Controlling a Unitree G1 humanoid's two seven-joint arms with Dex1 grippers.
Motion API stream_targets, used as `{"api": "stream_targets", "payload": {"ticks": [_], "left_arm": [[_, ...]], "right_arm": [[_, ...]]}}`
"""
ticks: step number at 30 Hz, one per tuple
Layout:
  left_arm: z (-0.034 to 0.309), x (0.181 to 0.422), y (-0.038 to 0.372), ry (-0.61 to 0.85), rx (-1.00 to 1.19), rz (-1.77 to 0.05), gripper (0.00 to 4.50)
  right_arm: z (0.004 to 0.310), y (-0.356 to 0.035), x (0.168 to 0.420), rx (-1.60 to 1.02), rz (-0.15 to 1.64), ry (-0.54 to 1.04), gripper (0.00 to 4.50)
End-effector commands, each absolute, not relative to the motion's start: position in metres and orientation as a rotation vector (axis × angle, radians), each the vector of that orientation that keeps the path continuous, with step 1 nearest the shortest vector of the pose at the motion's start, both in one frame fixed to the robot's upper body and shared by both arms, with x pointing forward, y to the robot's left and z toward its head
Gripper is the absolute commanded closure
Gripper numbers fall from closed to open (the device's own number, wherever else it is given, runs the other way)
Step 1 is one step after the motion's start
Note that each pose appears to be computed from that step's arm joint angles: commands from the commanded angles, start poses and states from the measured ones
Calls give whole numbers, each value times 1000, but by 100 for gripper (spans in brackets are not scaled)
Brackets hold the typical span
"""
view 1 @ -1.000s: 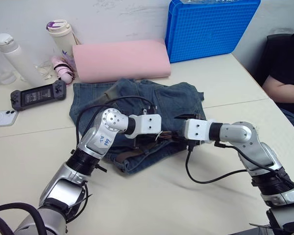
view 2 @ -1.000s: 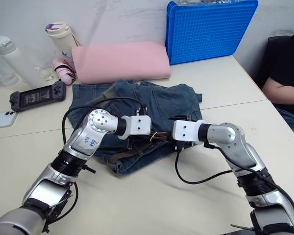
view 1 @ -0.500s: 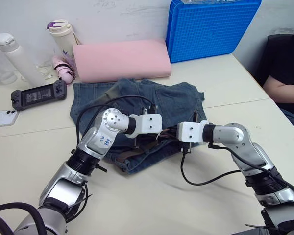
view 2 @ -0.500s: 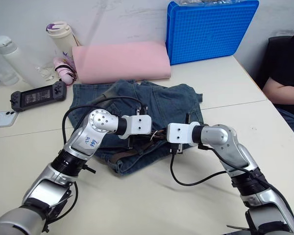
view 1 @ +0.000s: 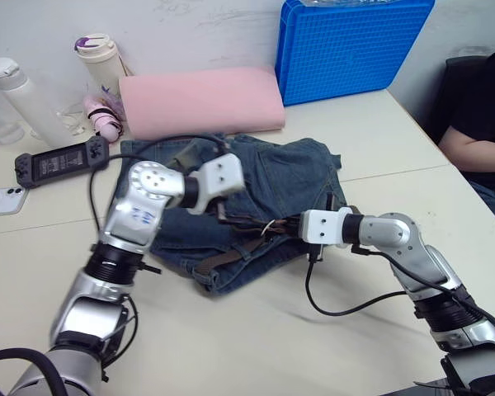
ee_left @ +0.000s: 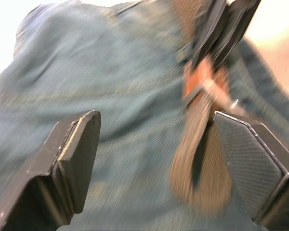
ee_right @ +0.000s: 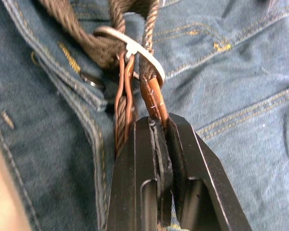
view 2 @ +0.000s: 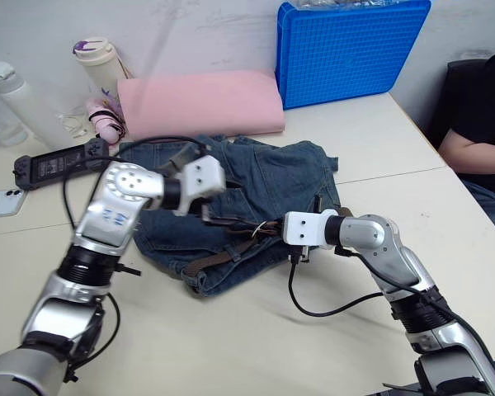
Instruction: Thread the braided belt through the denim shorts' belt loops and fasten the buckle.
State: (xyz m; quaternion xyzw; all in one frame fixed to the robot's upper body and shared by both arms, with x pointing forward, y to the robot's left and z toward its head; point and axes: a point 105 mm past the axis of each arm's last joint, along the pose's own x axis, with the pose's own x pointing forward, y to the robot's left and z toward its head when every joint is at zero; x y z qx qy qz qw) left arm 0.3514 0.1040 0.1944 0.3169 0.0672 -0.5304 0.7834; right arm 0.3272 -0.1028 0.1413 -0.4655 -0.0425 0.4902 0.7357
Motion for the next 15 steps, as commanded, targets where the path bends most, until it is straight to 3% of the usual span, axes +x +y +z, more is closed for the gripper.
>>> {"api": "stream_targets", "payload": {"ticks": [1,2,8,15], "left_arm": [[209,332,115,120,580,-1187,128],[206,325,116,137,571,-1213,158],[173,285,114,290,571,-1358,440],[136,278,119,399,671,-1362,447]], "right_arm": [[146,-99,325,-1033,1085,-125,450],[146,-98,325,-1033,1087,-127,450],[147,-95,325,-1039,1095,-139,450],[143,-100,325,-1066,1102,-123,450]]}}
